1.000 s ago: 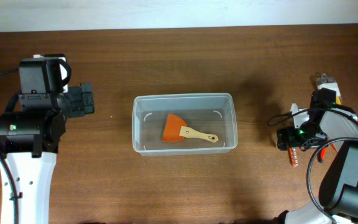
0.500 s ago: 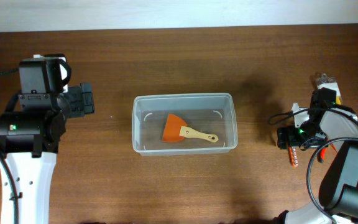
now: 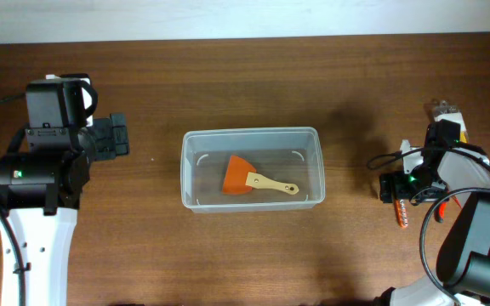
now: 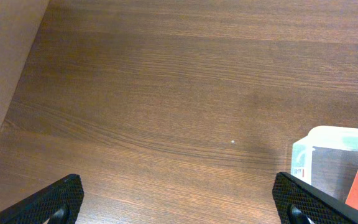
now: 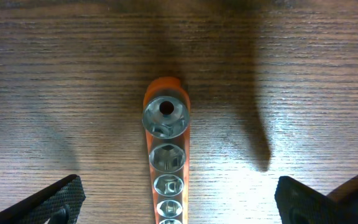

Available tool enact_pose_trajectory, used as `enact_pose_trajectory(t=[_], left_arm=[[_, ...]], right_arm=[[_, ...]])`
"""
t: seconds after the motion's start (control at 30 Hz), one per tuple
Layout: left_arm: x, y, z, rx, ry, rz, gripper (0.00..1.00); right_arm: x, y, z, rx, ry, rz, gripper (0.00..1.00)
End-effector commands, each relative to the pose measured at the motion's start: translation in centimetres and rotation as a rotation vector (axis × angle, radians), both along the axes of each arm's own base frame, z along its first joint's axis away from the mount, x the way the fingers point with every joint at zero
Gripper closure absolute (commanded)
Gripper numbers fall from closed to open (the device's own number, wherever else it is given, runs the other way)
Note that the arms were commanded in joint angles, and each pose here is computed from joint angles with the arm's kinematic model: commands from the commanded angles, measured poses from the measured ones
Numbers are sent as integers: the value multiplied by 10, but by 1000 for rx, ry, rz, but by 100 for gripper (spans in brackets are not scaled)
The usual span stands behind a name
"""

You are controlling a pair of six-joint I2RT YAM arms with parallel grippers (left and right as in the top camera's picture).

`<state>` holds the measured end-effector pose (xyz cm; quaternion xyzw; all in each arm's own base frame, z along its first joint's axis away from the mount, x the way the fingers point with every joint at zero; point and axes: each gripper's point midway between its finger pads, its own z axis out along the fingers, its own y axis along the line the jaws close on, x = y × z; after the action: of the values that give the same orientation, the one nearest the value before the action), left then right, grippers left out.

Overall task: Pack container
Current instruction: 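Lower the right gripper and close it on the socket strip's end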

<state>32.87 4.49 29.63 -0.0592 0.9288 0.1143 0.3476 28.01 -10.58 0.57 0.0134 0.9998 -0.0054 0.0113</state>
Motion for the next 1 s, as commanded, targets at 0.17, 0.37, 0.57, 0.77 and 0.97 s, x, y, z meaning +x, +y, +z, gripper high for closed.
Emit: enact_pose_trajectory(t=[0.17,0.37,0.57,0.77,0.97], left_arm=[[0,2,10,5,-27,15,1],[0,2,10,5,-27,15,1],[0,2,10,5,-27,15,1],[0,2,10,5,-27,15,1],[0,2,10,5,-27,15,1]], right_arm=[[-11,3,-19,23,74,-9,1],[-11,3,-21,22,73,-9,2],[-7,1,-21,15,59,-9,1],[-3,0,-21,10,42,-9,1],[-1,-1,-21,6,32,-10,19]])
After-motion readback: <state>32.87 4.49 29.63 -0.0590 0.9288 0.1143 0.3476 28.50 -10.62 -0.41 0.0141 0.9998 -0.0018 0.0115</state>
